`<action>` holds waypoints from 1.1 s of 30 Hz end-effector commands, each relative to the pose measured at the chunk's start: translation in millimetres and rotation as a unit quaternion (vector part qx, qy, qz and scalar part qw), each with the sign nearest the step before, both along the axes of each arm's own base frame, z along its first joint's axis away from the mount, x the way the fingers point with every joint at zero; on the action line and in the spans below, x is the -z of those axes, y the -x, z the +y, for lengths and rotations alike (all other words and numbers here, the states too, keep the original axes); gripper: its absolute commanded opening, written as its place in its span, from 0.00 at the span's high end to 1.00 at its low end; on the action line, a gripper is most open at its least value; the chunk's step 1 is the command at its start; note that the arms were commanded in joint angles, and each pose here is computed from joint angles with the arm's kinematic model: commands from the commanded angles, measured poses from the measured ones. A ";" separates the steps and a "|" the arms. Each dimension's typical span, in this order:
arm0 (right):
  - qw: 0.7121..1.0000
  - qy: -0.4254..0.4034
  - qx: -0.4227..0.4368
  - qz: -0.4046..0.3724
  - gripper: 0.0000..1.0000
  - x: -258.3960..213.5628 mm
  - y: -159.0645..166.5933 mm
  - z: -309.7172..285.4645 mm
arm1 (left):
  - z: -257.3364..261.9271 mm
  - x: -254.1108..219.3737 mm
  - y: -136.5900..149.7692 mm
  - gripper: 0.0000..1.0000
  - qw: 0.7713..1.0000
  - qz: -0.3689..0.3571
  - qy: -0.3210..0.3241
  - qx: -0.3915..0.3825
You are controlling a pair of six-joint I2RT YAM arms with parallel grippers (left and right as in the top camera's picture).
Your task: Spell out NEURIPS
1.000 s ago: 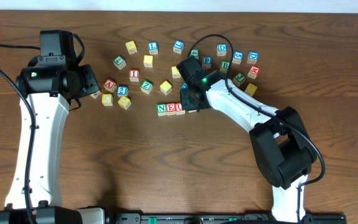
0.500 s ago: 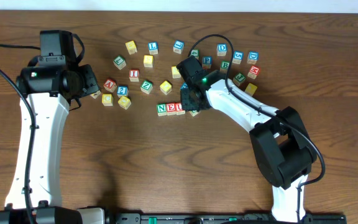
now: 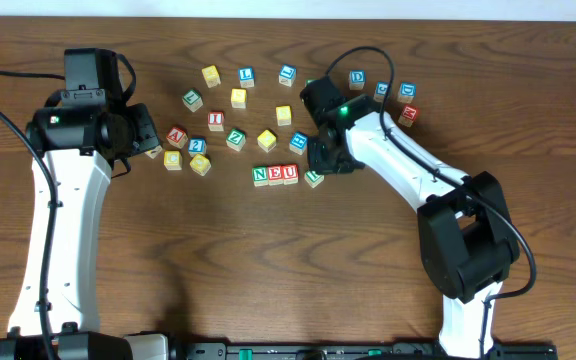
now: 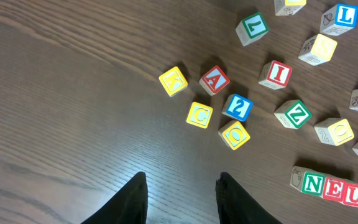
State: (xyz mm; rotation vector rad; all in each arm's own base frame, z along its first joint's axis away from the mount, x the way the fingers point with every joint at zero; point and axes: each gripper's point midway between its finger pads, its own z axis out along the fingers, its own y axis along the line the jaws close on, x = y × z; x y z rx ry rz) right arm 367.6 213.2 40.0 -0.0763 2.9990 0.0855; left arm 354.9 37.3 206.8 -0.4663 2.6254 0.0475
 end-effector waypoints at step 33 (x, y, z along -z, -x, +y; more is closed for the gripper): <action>0.999 -0.018 -0.048 -0.009 0.89 19.4 24.5 31.4 | 2.5 1.6 0.5 0.64 1.000 0.005 -0.008 0.006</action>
